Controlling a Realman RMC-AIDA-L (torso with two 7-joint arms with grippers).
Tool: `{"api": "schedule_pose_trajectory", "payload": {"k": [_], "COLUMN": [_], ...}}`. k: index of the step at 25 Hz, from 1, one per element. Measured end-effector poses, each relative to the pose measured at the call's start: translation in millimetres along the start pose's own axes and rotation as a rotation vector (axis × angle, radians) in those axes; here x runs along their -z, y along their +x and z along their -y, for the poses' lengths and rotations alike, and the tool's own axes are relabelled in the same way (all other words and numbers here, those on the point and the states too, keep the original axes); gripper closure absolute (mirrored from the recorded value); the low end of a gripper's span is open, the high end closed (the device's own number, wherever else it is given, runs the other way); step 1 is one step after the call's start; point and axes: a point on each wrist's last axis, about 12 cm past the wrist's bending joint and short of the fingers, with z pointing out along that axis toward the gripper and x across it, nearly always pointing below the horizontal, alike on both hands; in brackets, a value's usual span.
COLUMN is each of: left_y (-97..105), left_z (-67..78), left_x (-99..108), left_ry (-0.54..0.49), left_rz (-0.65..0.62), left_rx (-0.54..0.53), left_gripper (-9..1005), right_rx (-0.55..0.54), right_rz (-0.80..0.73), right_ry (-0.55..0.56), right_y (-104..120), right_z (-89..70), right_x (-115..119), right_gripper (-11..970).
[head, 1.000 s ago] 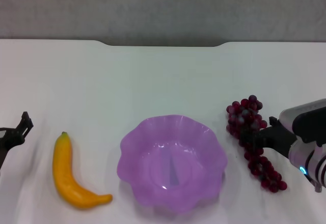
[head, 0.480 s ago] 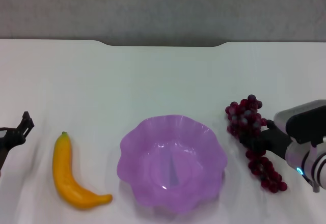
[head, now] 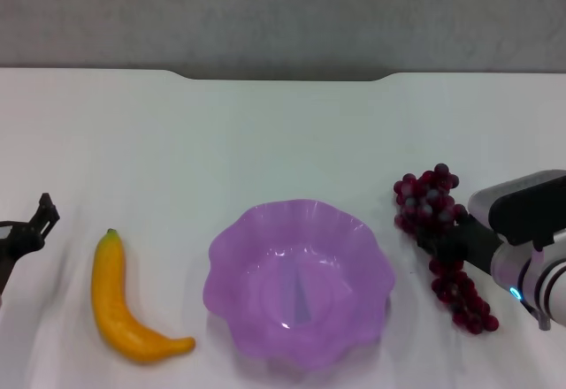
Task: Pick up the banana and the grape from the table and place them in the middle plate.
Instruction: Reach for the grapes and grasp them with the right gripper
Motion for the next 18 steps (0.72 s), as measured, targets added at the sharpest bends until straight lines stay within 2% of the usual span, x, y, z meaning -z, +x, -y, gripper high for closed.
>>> {"api": "schedule_pose_trajectory", "payload": {"k": [6, 18], "left_y": [1.0, 1.0], "left_z": [-1.0, -0.4], "left_x": [1.5, 1.2], "left_ry": [-0.007, -0.004], "left_rz": [-0.001, -0.003], "left_rx": [0.008, 0.006], "left_gripper": [112, 113], "right_rx": [0.018, 0.035], "right_rz": [0.032, 0.076], "right_ry": [0.028, 0.032], "right_y": [5.6, 8.0], "right_z": [4.4, 1.2], "right_x": [1.9, 4.7], "right_gripper": [335, 494]}}
